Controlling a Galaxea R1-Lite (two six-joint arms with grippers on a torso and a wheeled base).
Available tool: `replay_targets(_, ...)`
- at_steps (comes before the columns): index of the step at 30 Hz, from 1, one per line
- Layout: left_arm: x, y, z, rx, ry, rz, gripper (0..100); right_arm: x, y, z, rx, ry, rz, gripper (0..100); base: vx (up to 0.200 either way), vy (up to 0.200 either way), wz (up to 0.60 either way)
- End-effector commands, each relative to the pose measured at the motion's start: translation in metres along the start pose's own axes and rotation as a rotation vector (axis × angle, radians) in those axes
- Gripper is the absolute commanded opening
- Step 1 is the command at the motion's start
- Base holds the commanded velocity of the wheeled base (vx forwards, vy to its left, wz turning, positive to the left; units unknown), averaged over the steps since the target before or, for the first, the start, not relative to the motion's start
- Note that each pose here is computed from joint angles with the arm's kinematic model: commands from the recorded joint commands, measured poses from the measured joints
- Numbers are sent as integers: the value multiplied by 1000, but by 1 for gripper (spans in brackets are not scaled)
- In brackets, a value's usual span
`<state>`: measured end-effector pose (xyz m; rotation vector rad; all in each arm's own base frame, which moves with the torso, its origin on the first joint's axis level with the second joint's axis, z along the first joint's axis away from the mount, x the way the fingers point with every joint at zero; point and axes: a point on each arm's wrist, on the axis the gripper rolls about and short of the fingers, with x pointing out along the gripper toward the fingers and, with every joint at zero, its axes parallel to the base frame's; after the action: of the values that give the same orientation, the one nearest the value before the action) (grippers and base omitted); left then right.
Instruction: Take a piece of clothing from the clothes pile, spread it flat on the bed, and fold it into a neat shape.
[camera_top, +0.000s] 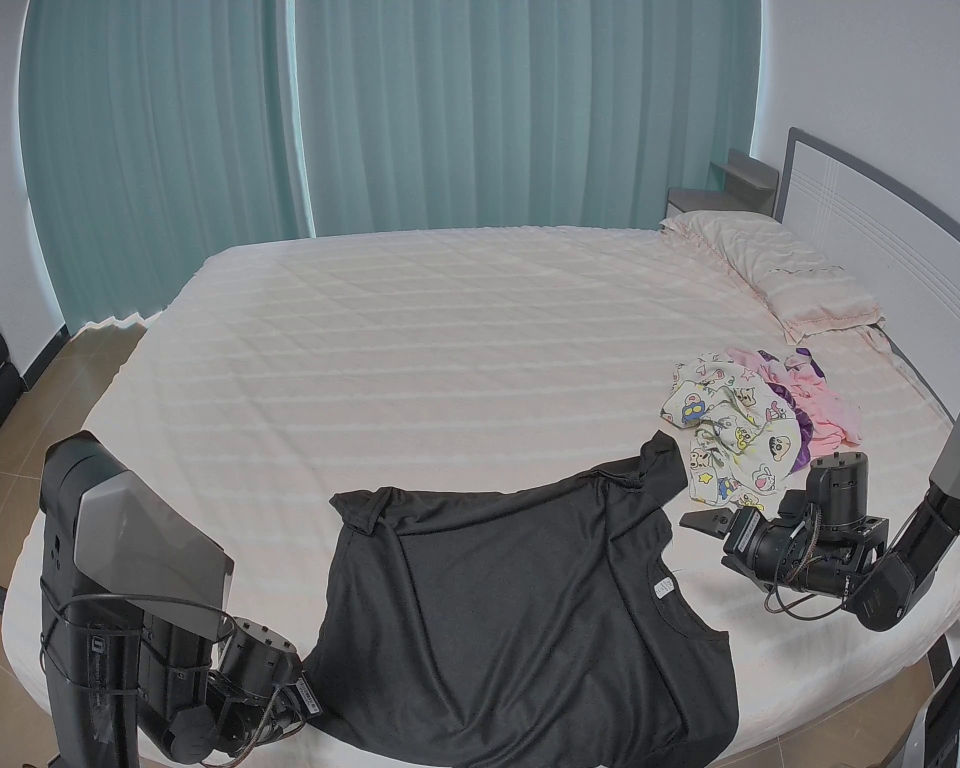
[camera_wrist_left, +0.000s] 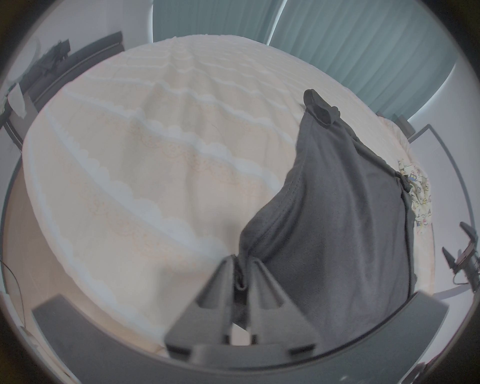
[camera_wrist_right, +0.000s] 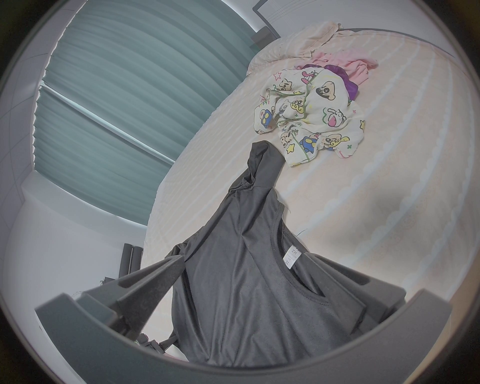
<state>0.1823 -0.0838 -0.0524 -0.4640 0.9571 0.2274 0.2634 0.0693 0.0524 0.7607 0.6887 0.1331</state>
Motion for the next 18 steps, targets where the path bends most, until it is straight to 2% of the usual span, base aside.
replay_targets(1, -3, 8, -3, 31, -15, 76, 0, 1, 3, 1, 0, -5, 11, 100, 0, 0, 0)
replay_targets(4, -5, 12, -4, 60, -49, 154, 0, 1, 6, 3, -4, -13, 22, 100, 0, 0, 0)
replay_targets(9, -23, 15, -10, 133, 18, 207, 0, 2, 4, 1, -7, -2, 14, 100, 0, 0, 0)
replay_targets(14, -45, 10, -14, 192, 37, 179, 0, -1, 2, -2, -3, 6, 6, 100, 0, 0, 0)
replay_targets(18, -42, 14, -18, 197, 64, 215, 0, 0, 0, -3, -2, 13, 0, 100, 0, 0, 0)
